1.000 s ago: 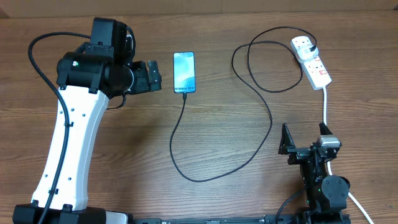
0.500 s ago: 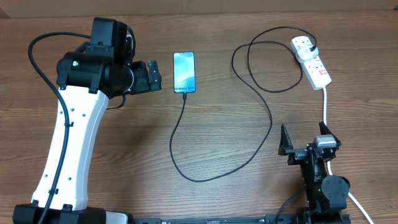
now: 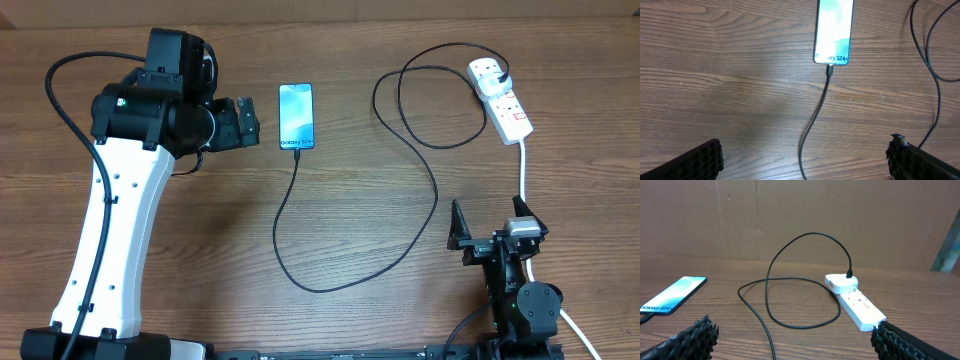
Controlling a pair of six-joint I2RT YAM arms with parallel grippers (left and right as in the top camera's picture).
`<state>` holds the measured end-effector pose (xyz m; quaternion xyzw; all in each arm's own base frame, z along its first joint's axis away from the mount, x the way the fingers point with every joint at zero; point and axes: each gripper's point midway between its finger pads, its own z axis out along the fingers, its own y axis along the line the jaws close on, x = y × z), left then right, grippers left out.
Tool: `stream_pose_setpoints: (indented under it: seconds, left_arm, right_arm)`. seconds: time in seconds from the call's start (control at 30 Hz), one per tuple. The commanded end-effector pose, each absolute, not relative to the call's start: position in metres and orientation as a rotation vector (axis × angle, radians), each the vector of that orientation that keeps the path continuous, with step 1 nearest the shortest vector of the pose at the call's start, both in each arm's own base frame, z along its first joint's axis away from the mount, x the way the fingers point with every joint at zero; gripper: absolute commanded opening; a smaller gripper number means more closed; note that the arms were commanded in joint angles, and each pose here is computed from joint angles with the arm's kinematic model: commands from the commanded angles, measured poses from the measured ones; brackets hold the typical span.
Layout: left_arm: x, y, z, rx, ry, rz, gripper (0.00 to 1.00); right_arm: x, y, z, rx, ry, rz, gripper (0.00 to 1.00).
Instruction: Plug charger to phone and switch on socket
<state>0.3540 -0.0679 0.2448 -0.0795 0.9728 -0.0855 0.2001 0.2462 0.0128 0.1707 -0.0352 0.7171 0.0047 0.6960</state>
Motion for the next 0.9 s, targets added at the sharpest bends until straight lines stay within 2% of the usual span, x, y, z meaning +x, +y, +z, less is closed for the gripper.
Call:
stream_pose_setpoints:
  seconds: [0.0, 0.33, 0.57, 0.87]
  left_arm:
    - [0.355, -0.069, 0.243, -0.223, 2.721, -0.24, 0.99]
    - [0.352, -0.068, 0.242, -0.227, 2.737, -0.236, 1.0]
    - [0.36, -0.07, 0.26, -0.167, 2.617, -0.256, 0.99]
    - [0.316, -0.063, 0.235, -0.029, 2.477, -0.253, 1.0]
  right_arm:
    - [0.246, 0.015, 0.169, -0.091, 1.593, 0.01, 1.0]
    - [0.246, 0.015, 0.169, -0.091, 1.593, 0.011, 1.0]
    - [0.246, 0.015, 0.17, -0.091, 1.592, 0.01, 1.0]
    - [0.246, 0.015, 0.169, -0.091, 1.593, 0.011, 1.0]
